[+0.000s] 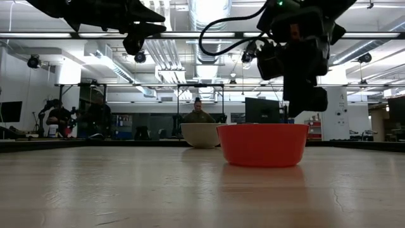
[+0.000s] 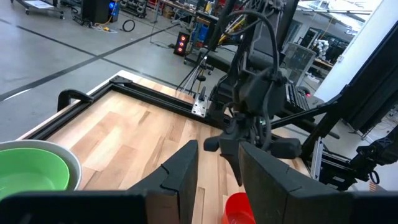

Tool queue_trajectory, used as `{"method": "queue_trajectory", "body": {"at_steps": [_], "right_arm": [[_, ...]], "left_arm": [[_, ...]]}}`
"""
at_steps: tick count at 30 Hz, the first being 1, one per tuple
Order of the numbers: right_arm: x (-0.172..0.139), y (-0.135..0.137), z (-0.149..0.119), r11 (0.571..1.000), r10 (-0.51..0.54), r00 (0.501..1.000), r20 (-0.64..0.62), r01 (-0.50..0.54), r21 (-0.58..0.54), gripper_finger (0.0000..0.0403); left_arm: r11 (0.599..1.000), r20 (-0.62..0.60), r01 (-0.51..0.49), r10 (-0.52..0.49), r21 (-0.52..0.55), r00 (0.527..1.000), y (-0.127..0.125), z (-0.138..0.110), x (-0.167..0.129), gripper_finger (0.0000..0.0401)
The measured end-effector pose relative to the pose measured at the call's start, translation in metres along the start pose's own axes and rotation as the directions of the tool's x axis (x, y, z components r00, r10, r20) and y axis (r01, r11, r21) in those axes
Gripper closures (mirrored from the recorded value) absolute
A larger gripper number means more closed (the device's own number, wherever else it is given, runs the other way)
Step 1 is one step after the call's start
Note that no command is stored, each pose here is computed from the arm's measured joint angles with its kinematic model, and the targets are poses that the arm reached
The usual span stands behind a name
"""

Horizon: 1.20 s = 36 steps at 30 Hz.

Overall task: Nest bowls inside each other
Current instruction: Stack the red bowl on top of the green bowl

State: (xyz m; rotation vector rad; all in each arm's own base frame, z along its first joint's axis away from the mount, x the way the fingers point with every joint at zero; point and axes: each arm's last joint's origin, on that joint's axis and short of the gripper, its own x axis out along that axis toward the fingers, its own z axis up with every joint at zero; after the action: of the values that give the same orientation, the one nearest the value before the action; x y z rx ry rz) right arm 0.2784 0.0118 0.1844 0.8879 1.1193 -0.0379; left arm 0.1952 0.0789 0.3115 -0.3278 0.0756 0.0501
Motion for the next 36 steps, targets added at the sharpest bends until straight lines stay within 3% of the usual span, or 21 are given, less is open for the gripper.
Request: {"method": "queue_trajectory", "body": {"at_steps": [29,36], "right_arm": [[0.013,-0.008,-0.015,0.998,0.005,1.0,-0.012,-0.004,0.061,0.0232],[0.021,-0.012,-0.021,0.996,0.056,0.998,0.01,-0.057,0.075,0.023]], "left_arm": [[1.0,0.0,0.0,0.0,0.0,1.0,0.0,0.0,0.0,0.0279],[1.0,0.0,0.0,0.0,0.0,1.0,0.0,0.0,0.0,0.0279]]}}
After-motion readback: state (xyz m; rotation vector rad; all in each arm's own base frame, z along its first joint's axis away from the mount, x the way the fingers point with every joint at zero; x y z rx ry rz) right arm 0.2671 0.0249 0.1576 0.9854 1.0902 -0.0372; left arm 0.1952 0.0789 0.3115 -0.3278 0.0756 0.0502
